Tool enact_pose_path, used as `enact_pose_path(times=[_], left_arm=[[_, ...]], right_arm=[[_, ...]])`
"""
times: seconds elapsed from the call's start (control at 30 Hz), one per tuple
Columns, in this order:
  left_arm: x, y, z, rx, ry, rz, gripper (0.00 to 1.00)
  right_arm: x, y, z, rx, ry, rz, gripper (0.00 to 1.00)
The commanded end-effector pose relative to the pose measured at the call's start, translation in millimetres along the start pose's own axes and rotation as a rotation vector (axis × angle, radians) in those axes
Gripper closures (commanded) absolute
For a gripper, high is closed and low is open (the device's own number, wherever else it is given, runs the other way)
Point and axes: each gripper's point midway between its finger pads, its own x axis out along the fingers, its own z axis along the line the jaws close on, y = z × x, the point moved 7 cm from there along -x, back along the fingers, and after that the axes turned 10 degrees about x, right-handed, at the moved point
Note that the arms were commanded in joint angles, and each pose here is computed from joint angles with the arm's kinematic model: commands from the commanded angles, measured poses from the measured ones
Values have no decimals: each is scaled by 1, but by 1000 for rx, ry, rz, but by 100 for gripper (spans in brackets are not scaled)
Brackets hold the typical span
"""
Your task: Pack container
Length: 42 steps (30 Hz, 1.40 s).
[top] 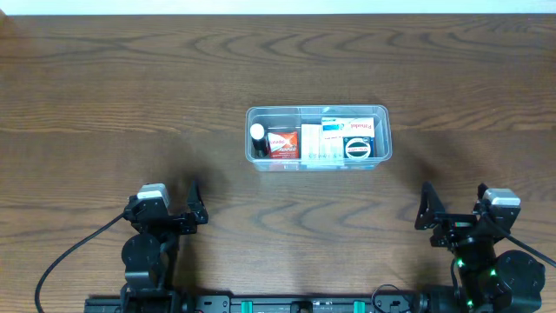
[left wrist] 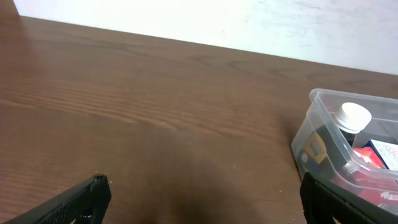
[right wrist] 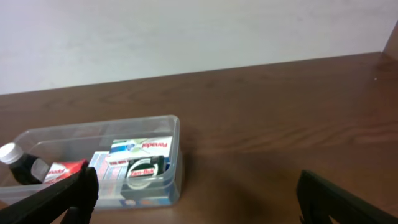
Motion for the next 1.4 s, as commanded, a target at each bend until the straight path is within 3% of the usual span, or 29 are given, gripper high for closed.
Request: enact_pose_path(times=[0.0, 0.43, 0.67, 0.93, 1.37], left_arm=[[2, 12, 4, 18, -36, 49, 2], [2, 10, 3, 14, -33, 39, 2], [2, 9, 3, 14, -33, 34, 2], [2, 10, 3, 15, -34, 37, 2], [2, 13, 4, 15, -37, 53, 2]], right_arm=[[5, 5, -2, -12, 0, 8, 1], [48, 44, 10, -66, -340, -87, 1], [64, 82, -5, -56, -328, -54, 1], [69, 92, -24, -24, -158, -10, 1], [69, 95, -26, -21, -150, 4, 1]])
